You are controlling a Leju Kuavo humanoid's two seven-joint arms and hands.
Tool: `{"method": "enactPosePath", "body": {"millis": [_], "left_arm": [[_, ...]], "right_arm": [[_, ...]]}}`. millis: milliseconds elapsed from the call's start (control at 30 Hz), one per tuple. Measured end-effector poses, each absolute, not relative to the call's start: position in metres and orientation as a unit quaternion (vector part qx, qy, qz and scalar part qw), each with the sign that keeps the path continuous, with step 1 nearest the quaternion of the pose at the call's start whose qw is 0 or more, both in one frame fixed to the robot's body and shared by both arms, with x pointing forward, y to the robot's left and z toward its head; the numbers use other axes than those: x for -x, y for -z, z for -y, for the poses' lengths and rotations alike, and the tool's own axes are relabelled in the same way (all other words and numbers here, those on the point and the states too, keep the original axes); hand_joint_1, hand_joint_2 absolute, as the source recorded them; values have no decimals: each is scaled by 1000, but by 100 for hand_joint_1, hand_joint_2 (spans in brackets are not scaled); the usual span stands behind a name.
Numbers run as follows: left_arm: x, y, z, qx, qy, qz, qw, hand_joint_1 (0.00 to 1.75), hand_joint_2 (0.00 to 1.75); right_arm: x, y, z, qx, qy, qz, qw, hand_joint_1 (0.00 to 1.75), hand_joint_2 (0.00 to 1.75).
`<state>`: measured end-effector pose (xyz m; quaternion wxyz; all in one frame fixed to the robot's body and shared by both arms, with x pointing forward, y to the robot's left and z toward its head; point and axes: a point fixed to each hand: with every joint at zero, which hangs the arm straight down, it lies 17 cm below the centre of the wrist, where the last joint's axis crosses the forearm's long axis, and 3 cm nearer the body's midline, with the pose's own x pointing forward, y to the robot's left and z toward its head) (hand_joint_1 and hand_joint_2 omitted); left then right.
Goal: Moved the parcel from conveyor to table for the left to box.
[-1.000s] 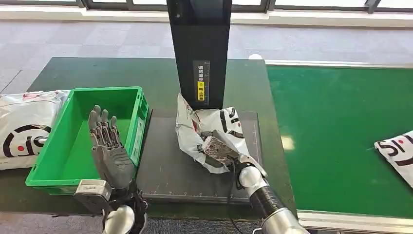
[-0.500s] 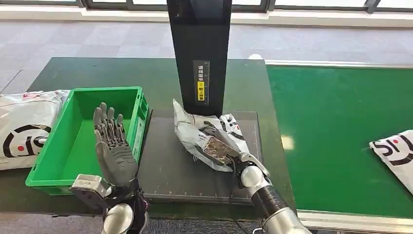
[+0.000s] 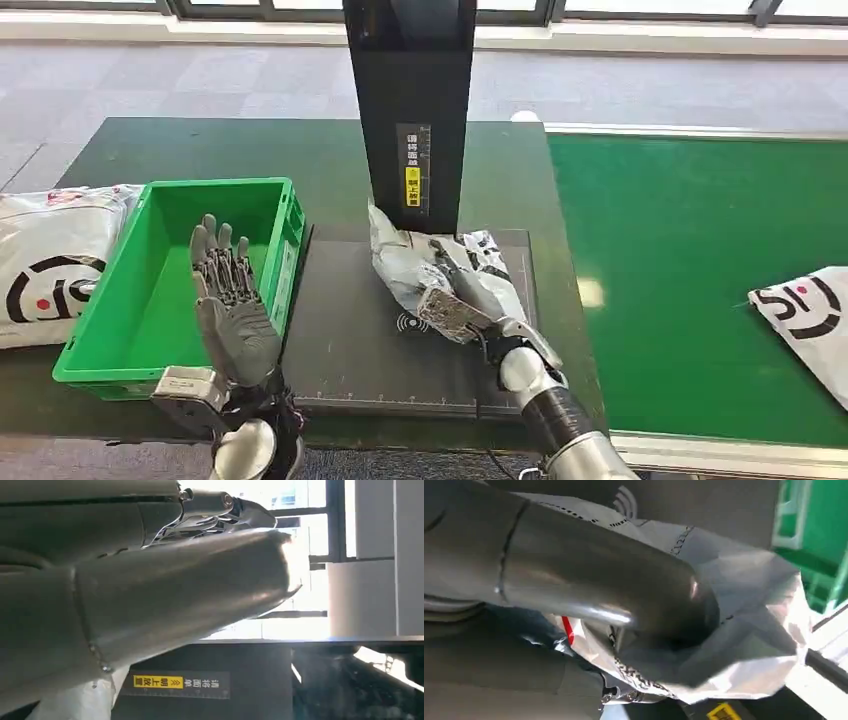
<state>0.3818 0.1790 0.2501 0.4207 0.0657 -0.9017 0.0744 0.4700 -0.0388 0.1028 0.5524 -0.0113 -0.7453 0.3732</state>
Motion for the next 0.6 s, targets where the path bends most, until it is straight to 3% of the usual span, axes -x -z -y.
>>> {"method": "enactPosePath", "body": {"millis": [467,500,600], "left_arm": [[-378,-245,-176,-74,-58,902,422,0,0],[-377,-245,-176,-75,-56,903,420,0,0],[-376,-246,-176,-78,-51,906,412,0,0]], "right_arm": [[-465,-137,49,6,-336,793,508,0,0],[-463,-147,49,-5,-323,806,496,0,175],[-446,-189,51,-82,-254,847,460,0,175]]}}
